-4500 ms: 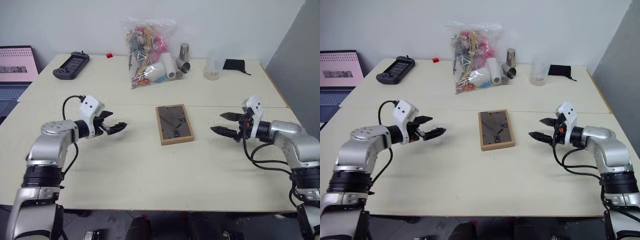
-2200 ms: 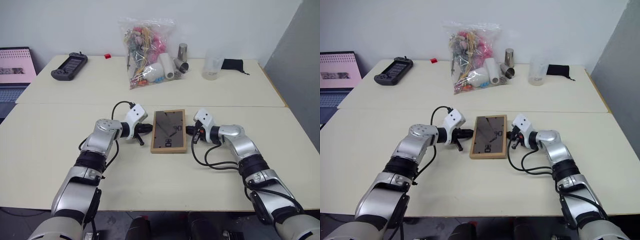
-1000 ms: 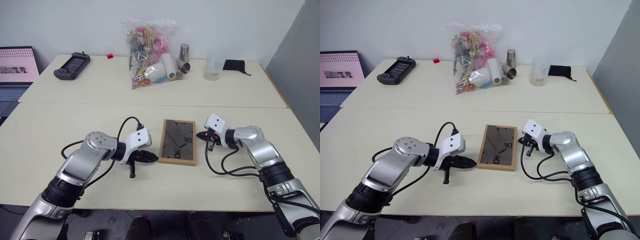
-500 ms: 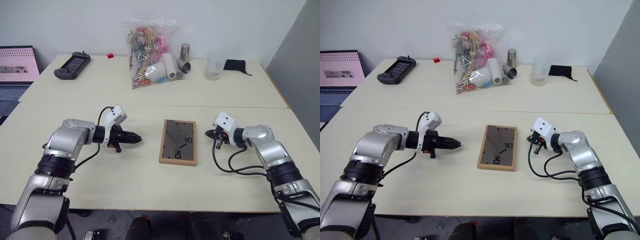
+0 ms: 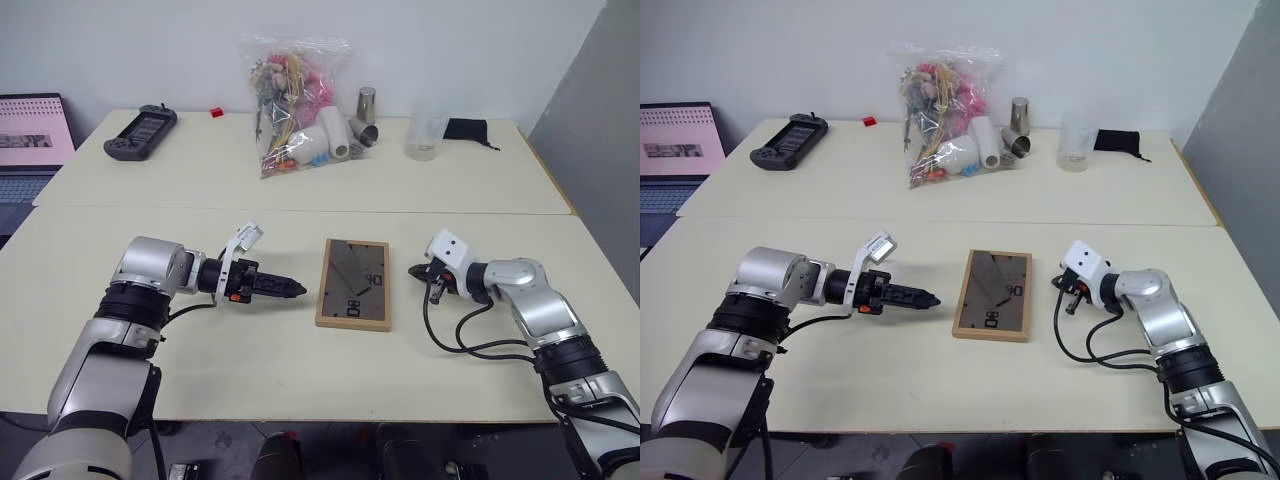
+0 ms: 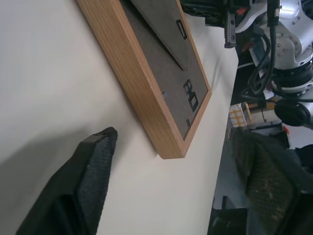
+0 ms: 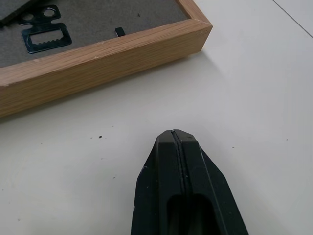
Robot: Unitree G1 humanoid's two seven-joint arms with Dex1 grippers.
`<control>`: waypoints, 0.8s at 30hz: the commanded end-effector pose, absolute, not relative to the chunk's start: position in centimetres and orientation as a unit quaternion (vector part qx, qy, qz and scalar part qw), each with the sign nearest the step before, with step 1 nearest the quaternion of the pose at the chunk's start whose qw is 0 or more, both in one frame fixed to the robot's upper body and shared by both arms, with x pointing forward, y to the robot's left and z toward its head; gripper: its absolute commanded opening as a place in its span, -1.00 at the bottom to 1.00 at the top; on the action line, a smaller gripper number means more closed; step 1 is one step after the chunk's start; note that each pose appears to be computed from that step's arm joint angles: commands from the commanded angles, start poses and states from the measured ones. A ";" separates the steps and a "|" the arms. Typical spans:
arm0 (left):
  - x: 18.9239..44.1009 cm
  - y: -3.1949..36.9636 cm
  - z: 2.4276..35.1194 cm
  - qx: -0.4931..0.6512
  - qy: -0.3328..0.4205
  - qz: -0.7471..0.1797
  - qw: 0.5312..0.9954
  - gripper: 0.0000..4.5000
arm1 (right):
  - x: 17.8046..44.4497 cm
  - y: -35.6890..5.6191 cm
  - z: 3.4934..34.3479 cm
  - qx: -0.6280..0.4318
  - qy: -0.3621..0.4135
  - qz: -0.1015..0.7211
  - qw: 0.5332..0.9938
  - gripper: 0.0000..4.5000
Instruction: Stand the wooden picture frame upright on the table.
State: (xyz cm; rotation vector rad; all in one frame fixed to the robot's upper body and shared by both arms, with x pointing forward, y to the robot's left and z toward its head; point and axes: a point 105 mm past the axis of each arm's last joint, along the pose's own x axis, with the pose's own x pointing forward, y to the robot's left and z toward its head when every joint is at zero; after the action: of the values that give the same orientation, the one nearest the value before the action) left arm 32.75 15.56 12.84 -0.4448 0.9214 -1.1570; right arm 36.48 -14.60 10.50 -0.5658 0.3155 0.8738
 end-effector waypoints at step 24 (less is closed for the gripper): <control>32.6 11.1 10.8 -0.233 0.420 -0.542 0.689 0.99 | 35.6 -5.3 9.9 -0.228 0.121 0.481 0.838 -1.00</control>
State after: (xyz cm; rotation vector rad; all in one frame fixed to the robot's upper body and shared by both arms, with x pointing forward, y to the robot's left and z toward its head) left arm 33.06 11.95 11.00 -0.5310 0.9385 -1.1814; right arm 35.64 -6.17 9.74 -0.4772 0.2678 0.9953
